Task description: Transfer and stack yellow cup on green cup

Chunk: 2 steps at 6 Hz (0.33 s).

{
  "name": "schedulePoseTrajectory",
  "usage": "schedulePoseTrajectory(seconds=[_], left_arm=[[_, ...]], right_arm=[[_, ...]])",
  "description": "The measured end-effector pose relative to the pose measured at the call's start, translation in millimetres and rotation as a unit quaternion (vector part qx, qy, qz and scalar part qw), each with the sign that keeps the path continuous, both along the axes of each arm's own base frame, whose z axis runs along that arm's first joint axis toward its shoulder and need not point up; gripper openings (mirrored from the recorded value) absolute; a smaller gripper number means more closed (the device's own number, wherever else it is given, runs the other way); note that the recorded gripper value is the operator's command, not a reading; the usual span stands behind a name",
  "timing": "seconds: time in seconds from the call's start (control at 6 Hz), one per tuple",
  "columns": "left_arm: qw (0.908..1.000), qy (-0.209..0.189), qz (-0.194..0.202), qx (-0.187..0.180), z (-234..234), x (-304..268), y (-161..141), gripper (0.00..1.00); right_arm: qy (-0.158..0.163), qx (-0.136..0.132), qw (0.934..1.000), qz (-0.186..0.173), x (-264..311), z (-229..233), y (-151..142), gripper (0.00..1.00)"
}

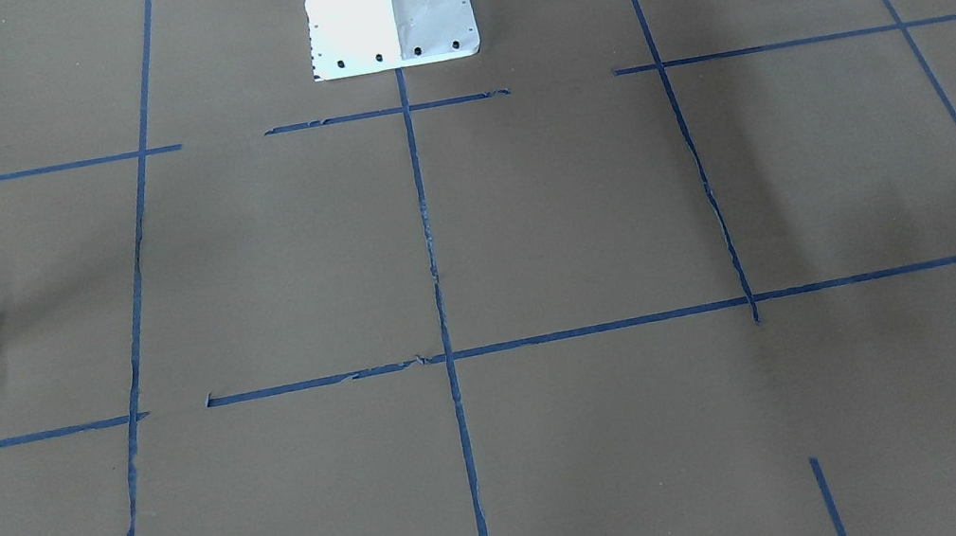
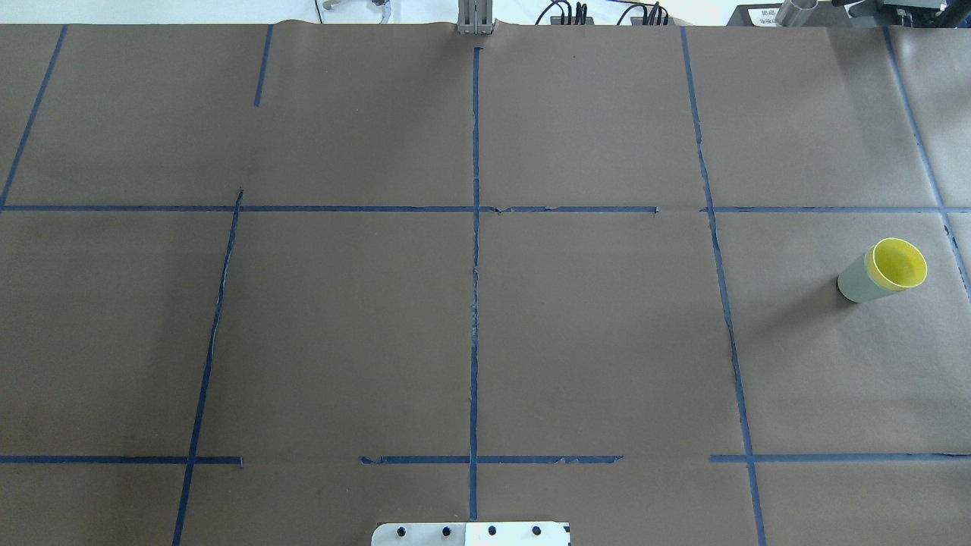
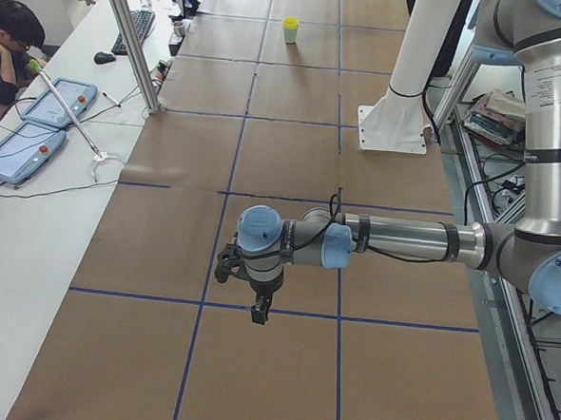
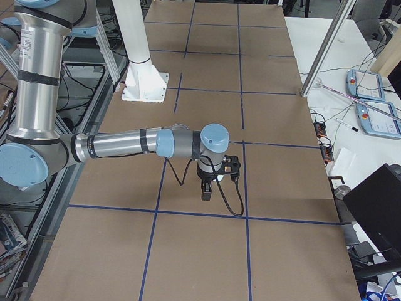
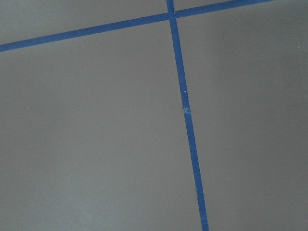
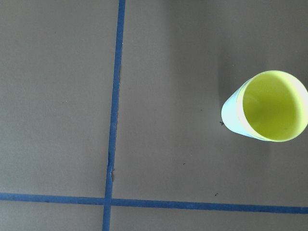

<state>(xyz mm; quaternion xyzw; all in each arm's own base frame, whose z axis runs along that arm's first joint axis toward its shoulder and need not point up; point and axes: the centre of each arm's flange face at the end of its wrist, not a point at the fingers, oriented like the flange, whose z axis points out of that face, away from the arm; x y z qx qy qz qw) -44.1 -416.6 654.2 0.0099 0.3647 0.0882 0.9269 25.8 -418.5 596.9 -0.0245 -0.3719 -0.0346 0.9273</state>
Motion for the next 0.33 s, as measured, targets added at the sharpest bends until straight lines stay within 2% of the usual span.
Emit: schedulePoseTrajectory(seconds=[0.33], left_arm=[[1.0, 0.0, 0.0, 0.001, -0.8, 0.0, -0.1, 1.0]], right_arm=[[0.0, 0.0, 1.0, 0.0, 0.0, 0.3, 0.0, 1.0]])
